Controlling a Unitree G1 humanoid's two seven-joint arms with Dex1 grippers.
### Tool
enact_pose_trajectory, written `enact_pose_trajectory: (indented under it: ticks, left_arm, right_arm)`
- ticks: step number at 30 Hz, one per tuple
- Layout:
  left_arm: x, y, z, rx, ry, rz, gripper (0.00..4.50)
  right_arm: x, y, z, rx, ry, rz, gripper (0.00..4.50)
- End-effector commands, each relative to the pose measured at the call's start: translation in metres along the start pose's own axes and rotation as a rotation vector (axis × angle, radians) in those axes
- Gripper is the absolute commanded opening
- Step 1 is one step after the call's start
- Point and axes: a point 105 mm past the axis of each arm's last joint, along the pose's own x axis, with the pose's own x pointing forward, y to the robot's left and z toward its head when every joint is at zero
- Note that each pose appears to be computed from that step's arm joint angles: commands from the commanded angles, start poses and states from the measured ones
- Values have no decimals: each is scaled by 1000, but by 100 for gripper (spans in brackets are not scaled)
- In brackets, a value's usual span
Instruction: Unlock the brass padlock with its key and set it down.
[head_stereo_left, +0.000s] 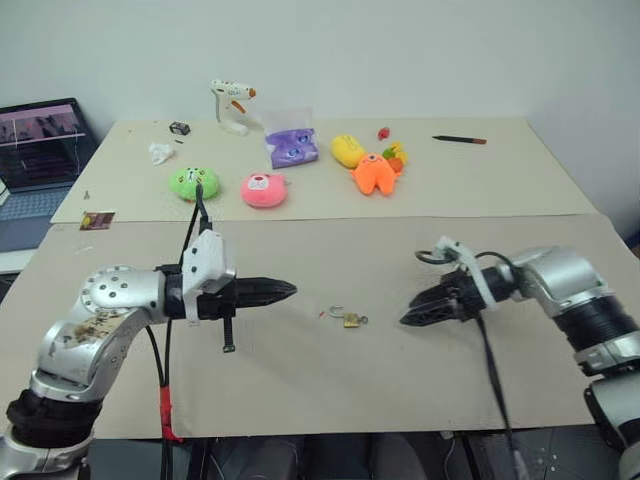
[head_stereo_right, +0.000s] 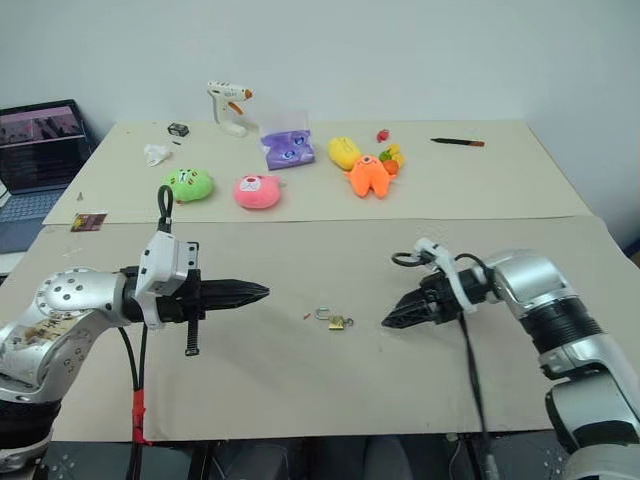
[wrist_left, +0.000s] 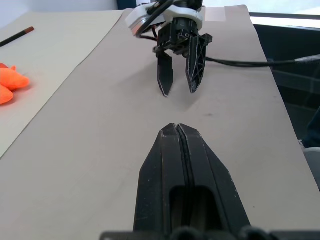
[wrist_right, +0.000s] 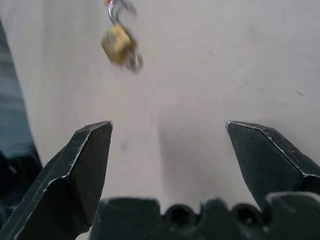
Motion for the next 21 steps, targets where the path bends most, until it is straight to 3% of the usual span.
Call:
enact_pose_trajectory:
  ticks: [1,3,6,8,9,12,13,17,21]
  left_arm:
    - [-7,-4,-8,-20,31,-35,53]
    - [-13,-6,-18,-50,73,-48,114]
    - [-21,4,-26,-72,101,-16,225]
    - [-26,9,-27,-62,106,2,273]
    - [-28,13,-25,-76,83,23,322]
    - [-34,18,-23,-129,83,76,394]
    - [-36,18,-22,-155,86,90,444]
    - [-46,19,-33,-190,184,137,448]
    - [-45,16,-40,-176,197,154,448]
  right_arm:
    - [-25,8,35,-405,-136,-106,450]
    - [-30,20,45,-521,-181,-128,450]
    - [-31,41,48,-567,-257,-147,450]
    - [-31,55,47,-595,-271,-153,450]
    - [-32,61,48,-613,-285,-170,450]
    - [-36,76,49,-577,-332,-197,450]
    - [-36,80,46,-546,-331,-204,450]
    - [-36,80,38,-485,-374,-279,450]
    - [-35,69,27,-437,-404,-364,450]
